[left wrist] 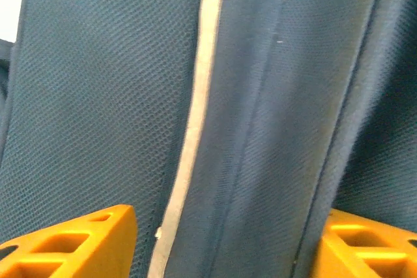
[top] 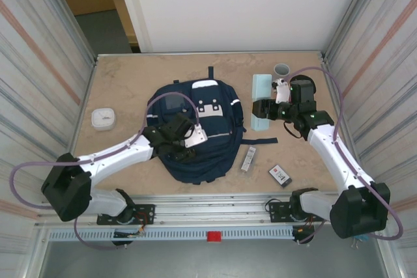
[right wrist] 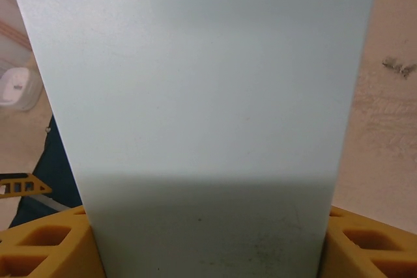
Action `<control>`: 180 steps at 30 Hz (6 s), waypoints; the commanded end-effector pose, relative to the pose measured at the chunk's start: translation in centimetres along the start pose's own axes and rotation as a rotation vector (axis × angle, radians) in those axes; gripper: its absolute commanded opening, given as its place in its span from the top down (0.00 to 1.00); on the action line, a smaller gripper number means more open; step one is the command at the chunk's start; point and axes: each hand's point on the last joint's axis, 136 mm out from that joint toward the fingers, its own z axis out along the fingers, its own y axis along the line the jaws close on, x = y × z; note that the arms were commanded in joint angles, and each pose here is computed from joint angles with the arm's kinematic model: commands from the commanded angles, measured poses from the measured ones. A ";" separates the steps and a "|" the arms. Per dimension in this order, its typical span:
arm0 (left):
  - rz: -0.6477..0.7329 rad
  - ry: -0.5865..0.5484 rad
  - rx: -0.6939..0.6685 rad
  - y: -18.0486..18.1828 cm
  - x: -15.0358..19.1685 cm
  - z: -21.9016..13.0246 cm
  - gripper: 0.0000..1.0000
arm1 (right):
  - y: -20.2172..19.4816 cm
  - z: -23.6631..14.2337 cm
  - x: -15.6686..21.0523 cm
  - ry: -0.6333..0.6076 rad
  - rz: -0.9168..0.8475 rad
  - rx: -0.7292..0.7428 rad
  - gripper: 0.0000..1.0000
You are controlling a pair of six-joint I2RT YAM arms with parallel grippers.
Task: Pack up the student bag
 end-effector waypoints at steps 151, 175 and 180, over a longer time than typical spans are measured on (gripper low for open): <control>-0.602 -0.301 -0.006 2.4 0.0 -6.9 0.97 | -5.7 -4.2 17.8 0.667 0.351 0.486 0.23; -0.613 -0.287 -0.035 2.3 1.2 -6.7 0.97 | -6.1 -2.2 23.4 0.770 0.515 0.630 0.18; -0.622 -0.286 -0.054 2.6 1.5 -6.8 0.98 | -6.4 -1.2 24.1 0.721 0.570 0.591 0.21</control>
